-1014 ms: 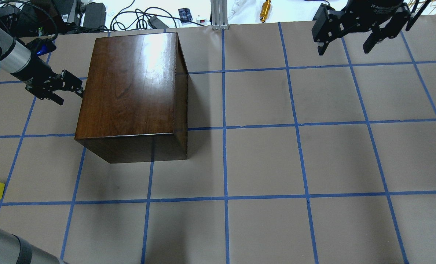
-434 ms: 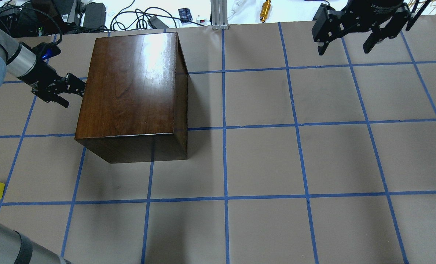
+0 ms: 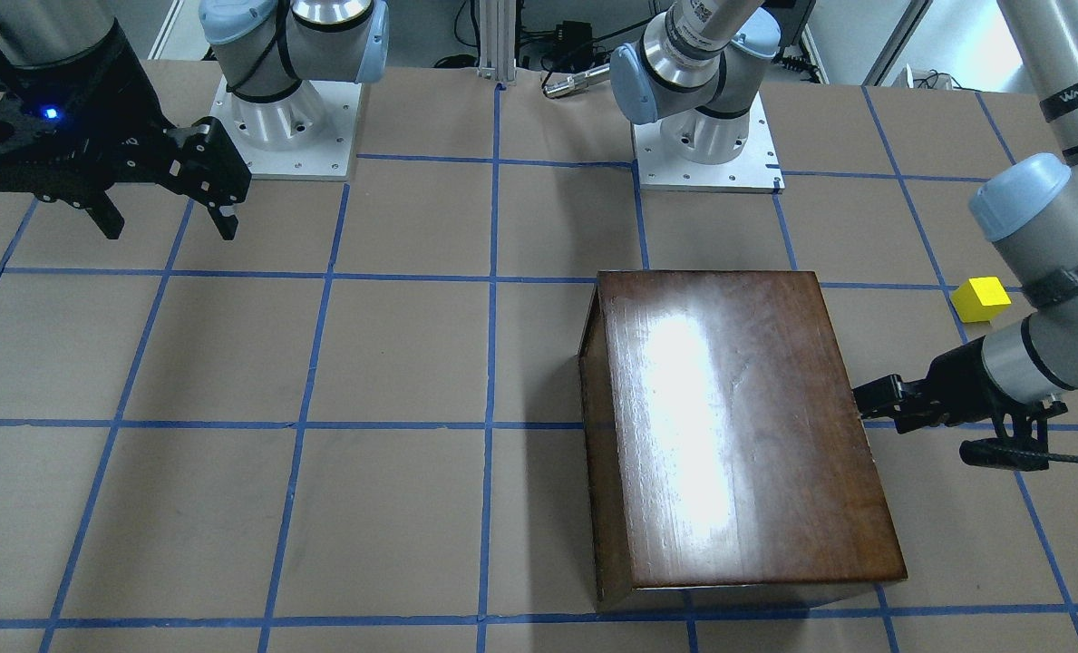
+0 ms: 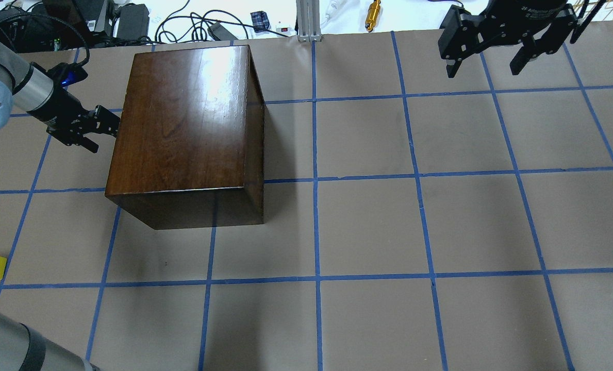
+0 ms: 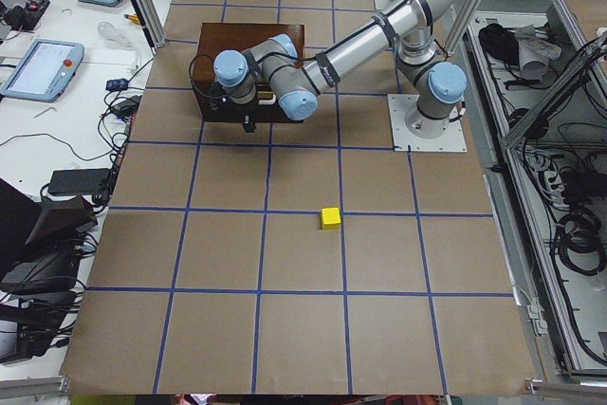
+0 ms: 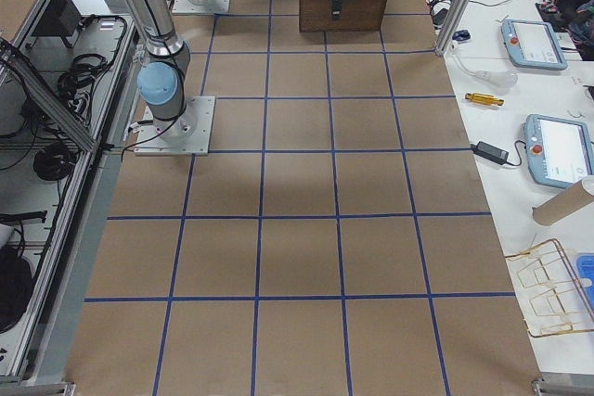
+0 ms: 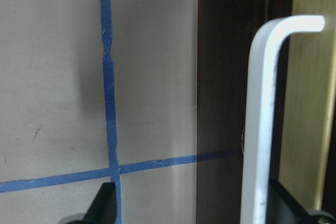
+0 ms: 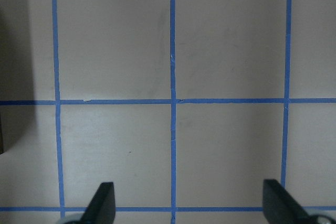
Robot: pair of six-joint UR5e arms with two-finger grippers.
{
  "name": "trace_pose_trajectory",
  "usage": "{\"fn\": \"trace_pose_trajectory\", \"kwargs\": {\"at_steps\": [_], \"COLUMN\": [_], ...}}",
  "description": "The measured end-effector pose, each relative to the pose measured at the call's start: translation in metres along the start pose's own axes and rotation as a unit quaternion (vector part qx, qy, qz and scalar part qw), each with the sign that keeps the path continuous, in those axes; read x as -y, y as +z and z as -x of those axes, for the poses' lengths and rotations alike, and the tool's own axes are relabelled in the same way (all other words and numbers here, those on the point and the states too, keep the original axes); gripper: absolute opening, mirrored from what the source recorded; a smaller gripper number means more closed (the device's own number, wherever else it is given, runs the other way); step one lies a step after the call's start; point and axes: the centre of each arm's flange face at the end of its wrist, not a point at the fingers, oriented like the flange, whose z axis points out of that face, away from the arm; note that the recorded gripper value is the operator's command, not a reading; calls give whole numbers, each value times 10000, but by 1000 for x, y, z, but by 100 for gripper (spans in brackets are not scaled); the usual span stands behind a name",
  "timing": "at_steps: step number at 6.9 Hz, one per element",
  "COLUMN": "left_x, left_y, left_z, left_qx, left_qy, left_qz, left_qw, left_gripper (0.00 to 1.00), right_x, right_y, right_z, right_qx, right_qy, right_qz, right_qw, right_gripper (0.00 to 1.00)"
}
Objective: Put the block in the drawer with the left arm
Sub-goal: 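Pull the drawer open with the left gripper, away from the cabinet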
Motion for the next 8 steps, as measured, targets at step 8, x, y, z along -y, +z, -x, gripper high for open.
{"fn": "trace_pose_trajectory", "kwargs": {"at_steps": [8], "left_x": [-17], "left_y": [-27], "left_z": [62], "left_qx": [484], "left_qy": [-189], "left_qz": [-23], "left_qw": [9986], "left_gripper": [100], "right_x": [0], "right_y": [0], "right_z": [0], "right_qx": [1], "right_qy": [1], "right_qz": [0], "right_qw": [10000], "right_gripper": [100]}}
